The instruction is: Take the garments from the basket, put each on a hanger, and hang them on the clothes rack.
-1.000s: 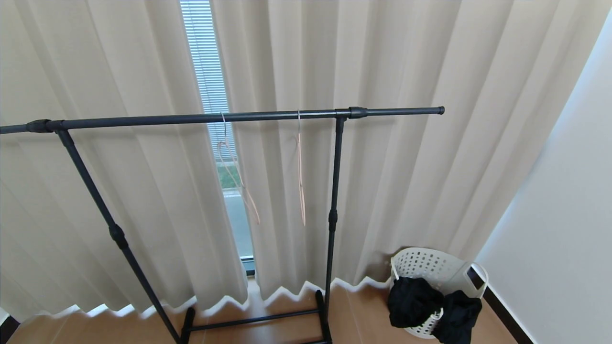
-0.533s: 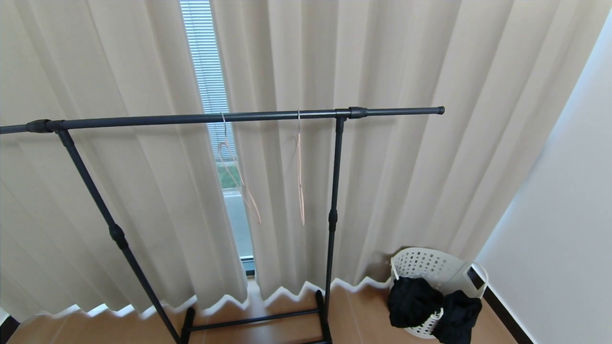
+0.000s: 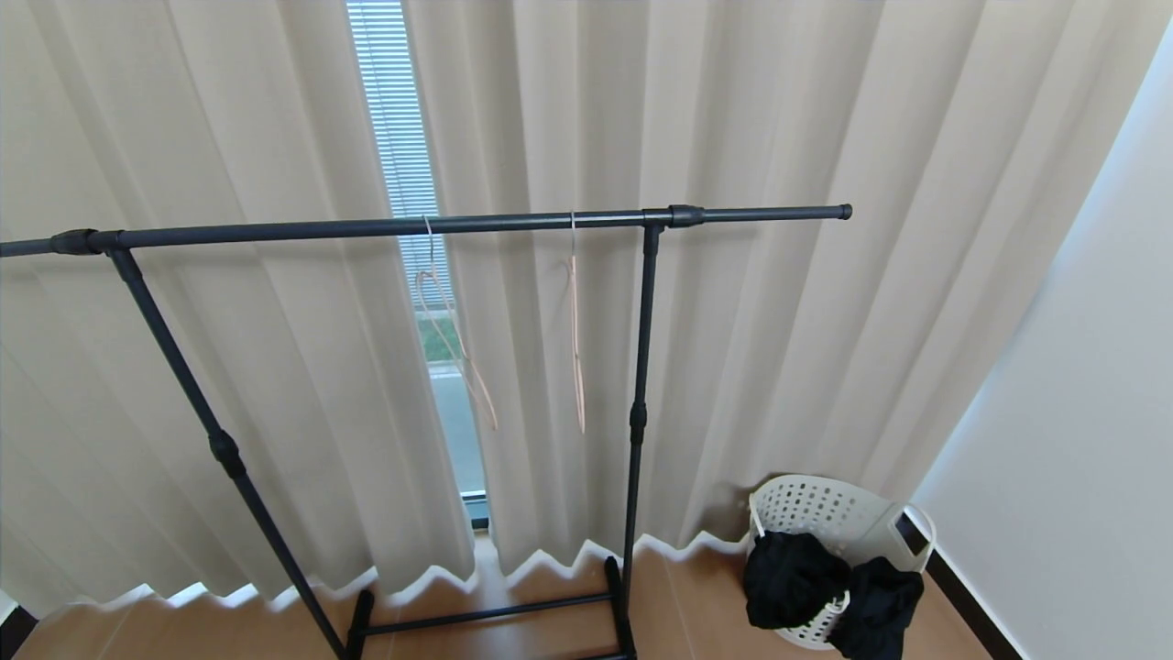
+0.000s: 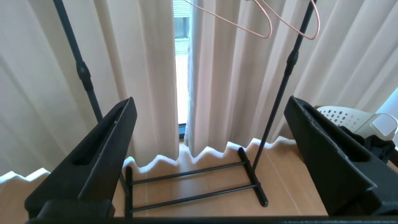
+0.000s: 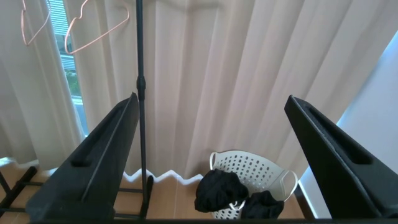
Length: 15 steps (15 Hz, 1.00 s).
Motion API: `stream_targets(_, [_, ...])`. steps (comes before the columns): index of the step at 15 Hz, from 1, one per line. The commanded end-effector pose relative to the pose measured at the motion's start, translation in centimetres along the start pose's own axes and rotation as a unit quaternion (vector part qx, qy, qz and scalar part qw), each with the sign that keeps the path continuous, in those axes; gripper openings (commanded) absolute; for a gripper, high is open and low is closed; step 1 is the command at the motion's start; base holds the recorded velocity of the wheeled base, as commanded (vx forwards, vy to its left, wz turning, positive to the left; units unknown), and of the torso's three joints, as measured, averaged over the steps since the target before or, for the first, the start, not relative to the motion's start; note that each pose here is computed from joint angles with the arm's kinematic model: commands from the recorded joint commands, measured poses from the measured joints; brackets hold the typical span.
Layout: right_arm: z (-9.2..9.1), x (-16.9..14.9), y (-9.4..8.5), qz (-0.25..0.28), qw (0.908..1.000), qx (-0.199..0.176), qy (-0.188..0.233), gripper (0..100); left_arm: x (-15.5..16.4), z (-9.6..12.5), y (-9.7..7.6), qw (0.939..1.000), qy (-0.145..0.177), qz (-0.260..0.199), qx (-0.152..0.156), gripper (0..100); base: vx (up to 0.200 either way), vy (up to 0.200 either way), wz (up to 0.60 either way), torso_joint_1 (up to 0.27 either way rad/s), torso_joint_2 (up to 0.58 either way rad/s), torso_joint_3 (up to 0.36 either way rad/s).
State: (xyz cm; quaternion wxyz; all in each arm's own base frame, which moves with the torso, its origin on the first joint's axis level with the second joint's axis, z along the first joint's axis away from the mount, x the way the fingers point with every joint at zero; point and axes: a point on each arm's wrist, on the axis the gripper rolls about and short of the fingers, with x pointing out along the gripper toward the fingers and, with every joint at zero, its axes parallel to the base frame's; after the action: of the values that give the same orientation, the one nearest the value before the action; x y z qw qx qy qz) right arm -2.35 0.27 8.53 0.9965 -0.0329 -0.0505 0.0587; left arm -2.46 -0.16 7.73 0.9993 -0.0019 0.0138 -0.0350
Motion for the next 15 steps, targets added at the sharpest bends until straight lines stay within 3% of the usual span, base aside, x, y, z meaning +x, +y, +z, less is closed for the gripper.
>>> stream_targets(1, [0.0, 0.01, 0.0, 0.0, 1.0, -0.001, 0.001, 100, 0.0, 0.0, 0.0, 1.0, 0.0, 0.0, -0.001, 100, 0.0, 0.0, 0.0, 0.0, 0.0, 0.0])
stream_targets(15, [0.0, 0.01, -0.01, -0.001, 1.0, 0.006, 0.001, 100, -0.01, 0.05, -0.01, 1.0, -0.001, -0.001, -0.002, 100, 0.0, 0.0, 0.0, 0.0, 0.0, 0.0])
